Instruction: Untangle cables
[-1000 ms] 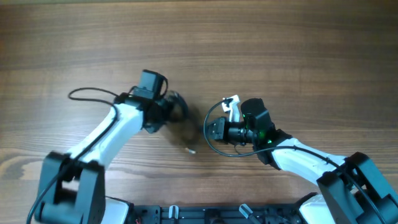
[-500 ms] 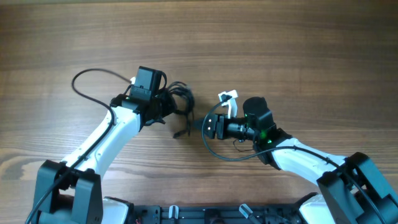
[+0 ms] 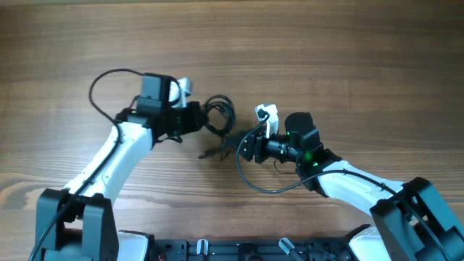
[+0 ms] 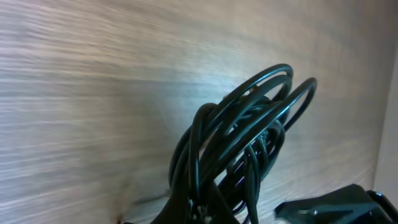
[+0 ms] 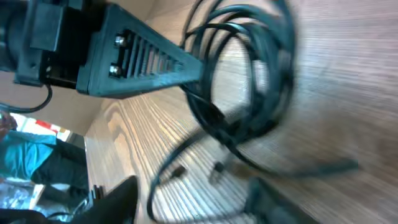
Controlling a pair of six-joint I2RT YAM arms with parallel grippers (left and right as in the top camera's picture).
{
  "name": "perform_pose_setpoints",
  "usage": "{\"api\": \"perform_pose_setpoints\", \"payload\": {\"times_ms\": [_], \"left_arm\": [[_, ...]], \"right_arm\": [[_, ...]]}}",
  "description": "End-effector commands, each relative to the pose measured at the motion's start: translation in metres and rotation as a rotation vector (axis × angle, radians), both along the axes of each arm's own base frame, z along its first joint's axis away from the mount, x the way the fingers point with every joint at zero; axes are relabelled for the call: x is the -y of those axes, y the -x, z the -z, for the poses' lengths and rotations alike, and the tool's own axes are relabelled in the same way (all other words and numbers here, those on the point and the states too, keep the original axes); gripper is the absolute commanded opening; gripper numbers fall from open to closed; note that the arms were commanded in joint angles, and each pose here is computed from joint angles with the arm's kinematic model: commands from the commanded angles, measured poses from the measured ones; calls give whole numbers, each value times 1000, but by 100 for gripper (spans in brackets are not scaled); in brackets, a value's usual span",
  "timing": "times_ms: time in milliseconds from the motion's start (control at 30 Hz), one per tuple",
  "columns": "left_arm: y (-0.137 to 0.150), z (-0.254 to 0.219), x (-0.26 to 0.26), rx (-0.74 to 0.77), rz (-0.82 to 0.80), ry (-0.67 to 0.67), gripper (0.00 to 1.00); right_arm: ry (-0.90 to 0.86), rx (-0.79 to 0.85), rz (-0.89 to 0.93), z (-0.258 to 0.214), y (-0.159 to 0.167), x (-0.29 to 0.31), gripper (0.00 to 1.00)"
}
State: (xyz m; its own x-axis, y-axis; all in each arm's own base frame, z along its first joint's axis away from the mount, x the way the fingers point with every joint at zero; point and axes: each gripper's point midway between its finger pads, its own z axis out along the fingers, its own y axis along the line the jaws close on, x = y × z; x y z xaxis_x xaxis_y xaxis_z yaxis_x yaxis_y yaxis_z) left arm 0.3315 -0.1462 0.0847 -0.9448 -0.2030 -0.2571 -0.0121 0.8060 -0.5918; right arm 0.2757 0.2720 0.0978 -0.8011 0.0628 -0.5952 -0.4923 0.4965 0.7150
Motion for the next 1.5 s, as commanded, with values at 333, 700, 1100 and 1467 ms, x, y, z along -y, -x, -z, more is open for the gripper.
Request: {"api": "perform_pose_setpoints", "payload": {"times_ms": [333, 700, 1100, 1467], "left_arm": [[12, -52, 11, 160, 263, 322, 4], [21, -67, 21, 161, 314, 429, 4], [28, -73, 29, 156, 348, 472, 4], [17, -48, 21, 7, 161, 360, 87]], "right_arm": [[-80, 6, 80, -23, -26, 23, 60], [-121, 112, 54, -44, -23, 3, 54], [-174, 91, 88, -55, -26, 0, 5], [-218, -62, 195, -48, -34, 5, 4]]}}
